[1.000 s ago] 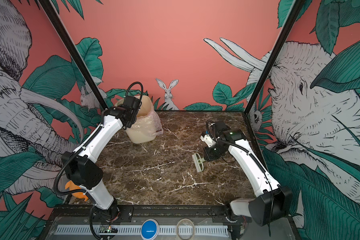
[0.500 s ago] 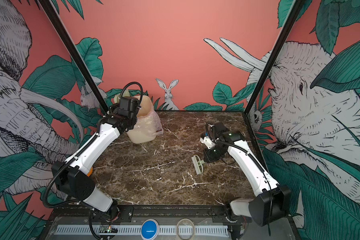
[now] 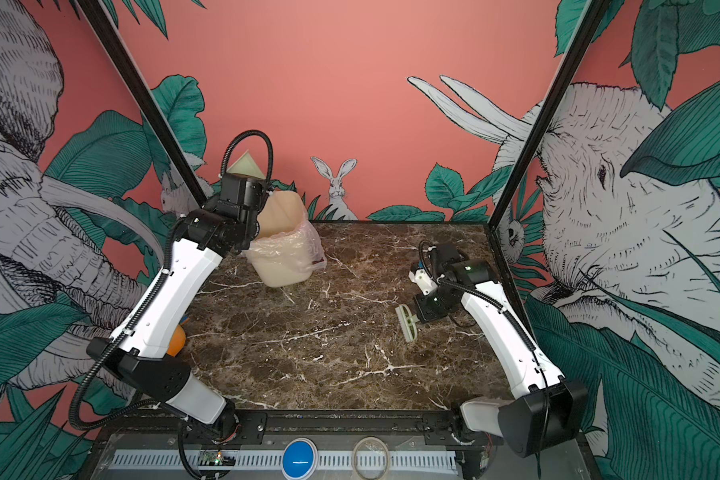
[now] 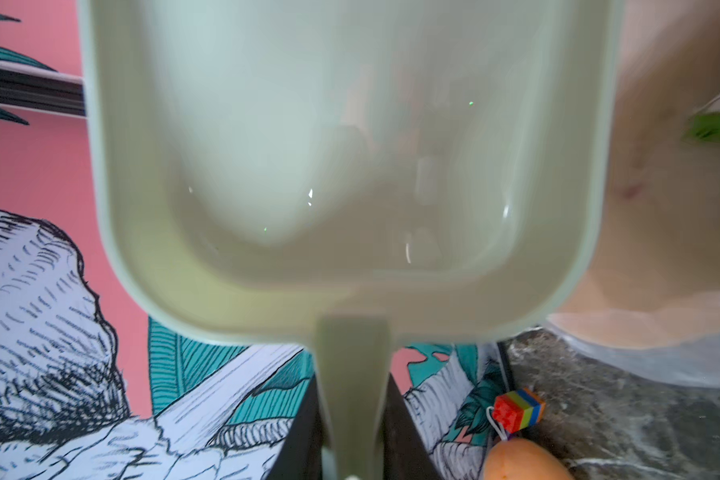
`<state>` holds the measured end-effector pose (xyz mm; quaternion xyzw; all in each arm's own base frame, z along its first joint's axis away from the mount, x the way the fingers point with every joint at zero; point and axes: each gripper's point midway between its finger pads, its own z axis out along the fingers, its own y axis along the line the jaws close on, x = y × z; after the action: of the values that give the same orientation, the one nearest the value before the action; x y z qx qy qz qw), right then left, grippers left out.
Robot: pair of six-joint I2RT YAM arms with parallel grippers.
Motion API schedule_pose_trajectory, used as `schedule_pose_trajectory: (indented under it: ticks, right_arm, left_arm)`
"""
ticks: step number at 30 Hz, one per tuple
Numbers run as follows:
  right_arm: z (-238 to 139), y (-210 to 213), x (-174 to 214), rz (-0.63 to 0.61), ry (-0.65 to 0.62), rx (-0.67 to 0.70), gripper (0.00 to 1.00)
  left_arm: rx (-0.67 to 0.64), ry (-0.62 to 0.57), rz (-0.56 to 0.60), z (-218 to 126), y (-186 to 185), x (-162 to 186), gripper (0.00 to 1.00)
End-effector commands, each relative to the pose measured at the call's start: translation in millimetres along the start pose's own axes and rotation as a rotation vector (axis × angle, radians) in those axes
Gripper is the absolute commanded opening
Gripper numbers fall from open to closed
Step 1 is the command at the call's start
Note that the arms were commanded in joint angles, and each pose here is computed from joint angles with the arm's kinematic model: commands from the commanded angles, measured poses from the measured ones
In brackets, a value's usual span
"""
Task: Sweep away the paper scraps from the table
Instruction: 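Lower the dustpan near green scraps with the left while the right brush approaches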
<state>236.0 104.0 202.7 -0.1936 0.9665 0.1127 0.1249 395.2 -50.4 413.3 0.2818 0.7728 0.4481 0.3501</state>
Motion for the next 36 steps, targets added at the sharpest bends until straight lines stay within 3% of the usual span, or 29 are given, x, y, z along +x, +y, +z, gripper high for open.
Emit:
schedule_pose_trajectory:
  ticks: [1,8,14,22,36]
  right_arm:
    - [-23.4,-30.9,-3.1,-0.009,-0.021,0.173,0.0]
    - [-35.4,-102.7,-8.9,0.008,0.03,0.513,0.0]
    - [-15.7,-148.8,-14.1,0.01,0.087,0.661,0.0]
    - [15.1,-165.6,-34.5,-0.029,0.135,0.647,0.0]
    - [53.2,-145.9,-50.5,-0.153,0.18,0.533,0.0]
  left_arm:
    - [0.158,-0.085,-0.011,-28.6,-42.9,-17.1,0.12]
    - [0.448,-0.255,-0.038,-89.6,-134.1,-66.0,0.12]
    - [0.664,-0.285,-0.032,-121.1,-223.9,-79.8,0.12]
    - [0.936,-0.271,-0.032,-148.8,-324.3,-77.0,0.12]
    - [1.048,-0.137,0.065,-138.6,-399.1,-30.6,0.12]
